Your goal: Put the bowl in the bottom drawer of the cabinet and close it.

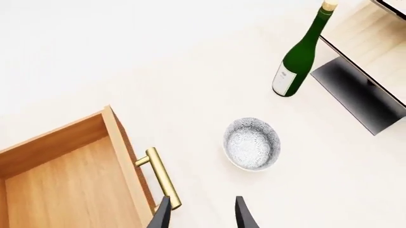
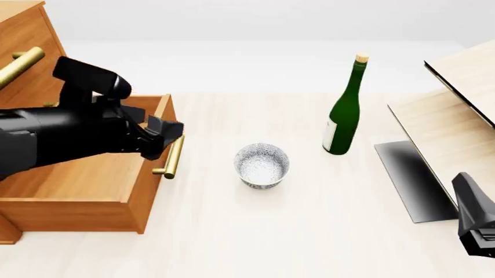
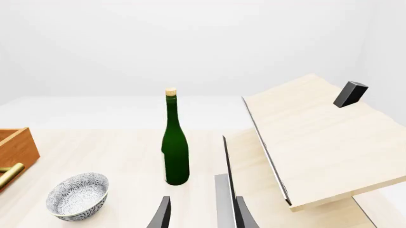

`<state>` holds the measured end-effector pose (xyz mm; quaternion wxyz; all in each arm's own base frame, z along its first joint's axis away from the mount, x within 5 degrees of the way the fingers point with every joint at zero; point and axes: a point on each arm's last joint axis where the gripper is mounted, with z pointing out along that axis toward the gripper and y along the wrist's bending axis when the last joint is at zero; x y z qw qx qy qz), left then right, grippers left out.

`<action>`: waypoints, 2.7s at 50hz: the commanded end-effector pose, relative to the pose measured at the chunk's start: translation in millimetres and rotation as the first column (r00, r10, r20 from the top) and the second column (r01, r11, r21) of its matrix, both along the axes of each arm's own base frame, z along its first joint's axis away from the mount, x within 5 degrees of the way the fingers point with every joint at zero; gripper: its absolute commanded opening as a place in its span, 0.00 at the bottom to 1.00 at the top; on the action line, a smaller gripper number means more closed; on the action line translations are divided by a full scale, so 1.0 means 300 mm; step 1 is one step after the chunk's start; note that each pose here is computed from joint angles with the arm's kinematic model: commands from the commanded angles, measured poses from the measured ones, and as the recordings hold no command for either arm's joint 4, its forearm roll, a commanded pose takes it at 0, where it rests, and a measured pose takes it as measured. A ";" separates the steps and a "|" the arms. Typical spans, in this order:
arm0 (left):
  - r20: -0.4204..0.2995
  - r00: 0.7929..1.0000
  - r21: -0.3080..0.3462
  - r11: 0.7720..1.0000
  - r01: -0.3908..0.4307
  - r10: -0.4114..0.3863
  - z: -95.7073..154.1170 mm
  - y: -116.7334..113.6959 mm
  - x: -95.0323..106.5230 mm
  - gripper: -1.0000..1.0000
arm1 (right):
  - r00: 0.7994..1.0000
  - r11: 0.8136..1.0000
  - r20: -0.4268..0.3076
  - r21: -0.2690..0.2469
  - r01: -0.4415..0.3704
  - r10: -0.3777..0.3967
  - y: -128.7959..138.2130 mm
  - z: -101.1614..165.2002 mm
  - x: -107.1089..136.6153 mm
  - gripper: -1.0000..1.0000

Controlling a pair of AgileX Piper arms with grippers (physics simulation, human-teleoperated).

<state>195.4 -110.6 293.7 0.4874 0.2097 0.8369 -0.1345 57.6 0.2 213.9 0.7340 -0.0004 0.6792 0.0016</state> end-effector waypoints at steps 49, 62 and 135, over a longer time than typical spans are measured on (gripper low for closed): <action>-0.094 0.994 0.024 0.998 0.066 -0.063 0.076 -0.142 0.101 1.00 | 1.000 1.000 0.000 0.000 0.000 0.000 0.000 0.000 0.000 1.00; -0.147 0.988 0.013 0.998 0.053 -0.051 0.058 -0.193 0.153 1.00 | 1.000 1.000 0.000 0.000 0.000 0.000 0.000 0.000 0.000 1.00; -0.330 0.942 -0.040 0.995 -0.088 0.070 -0.098 -0.334 0.373 1.00 | 1.000 1.000 0.000 0.000 0.000 0.000 0.000 0.000 0.000 1.00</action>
